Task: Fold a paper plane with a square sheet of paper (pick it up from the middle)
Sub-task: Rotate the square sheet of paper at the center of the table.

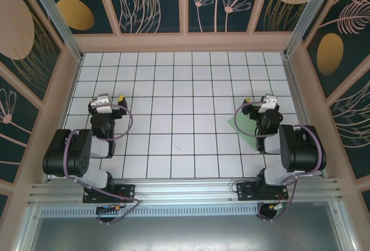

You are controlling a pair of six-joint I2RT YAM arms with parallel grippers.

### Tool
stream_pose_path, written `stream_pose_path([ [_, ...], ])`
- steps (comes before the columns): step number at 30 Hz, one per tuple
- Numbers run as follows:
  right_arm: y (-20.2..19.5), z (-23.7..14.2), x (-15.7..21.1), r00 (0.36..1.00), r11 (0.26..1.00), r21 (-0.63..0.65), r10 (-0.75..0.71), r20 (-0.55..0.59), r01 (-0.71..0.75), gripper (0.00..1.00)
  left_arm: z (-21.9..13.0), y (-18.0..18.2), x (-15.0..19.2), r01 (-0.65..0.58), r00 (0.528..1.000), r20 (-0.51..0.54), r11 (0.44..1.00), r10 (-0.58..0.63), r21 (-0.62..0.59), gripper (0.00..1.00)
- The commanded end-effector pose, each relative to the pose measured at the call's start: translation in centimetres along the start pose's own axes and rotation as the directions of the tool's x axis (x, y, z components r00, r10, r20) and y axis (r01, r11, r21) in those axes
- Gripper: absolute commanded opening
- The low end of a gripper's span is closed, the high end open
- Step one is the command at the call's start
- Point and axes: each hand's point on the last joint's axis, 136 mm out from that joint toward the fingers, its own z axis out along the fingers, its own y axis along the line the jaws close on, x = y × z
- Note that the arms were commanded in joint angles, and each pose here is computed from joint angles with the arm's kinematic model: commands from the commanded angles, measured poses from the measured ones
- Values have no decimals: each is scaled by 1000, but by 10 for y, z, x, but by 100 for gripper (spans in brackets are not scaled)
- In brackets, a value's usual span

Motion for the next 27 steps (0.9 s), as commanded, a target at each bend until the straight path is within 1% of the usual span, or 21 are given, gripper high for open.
stream_pose_path([
  [1, 2, 2, -17, 998, 1000, -20, 7, 61, -6, 99, 2, 2, -4, 16, 1000, 11, 1000, -16, -4, 99],
  [18, 5, 3, -18, 998, 999, -47, 7, 57, -4, 99, 2, 3, -4, 18, 1000, 10, 1000, -18, -12, 99],
  [21, 11, 6, -25, 999, 999, -51, -17, 40, 19, 99, -13, 4, -11, 24, 998, 66, 1000, -24, -2, 99],
  [23, 10, 9, -33, 1000, 1000, -31, 5, -7, -5, 99, -26, 9, -21, 44, 992, 119, 999, -41, -21, 98],
  [24, 6, 12, -32, 997, 999, 0, 34, -70, -34, 99, -31, 11, -26, 51, 989, 140, 998, -46, -31, 99],
  [25, 3, 14, -31, 990, 998, 28, 67, -126, -64, 99, -35, 14, -29, 59, 987, 149, 997, -52, -44, 99],
  [27, -4, 15, -32, 967, 984, 103, 162, -195, -144, 99, -36, 18, -34, 81, 988, 137, 995, -72, -66, 99],
])
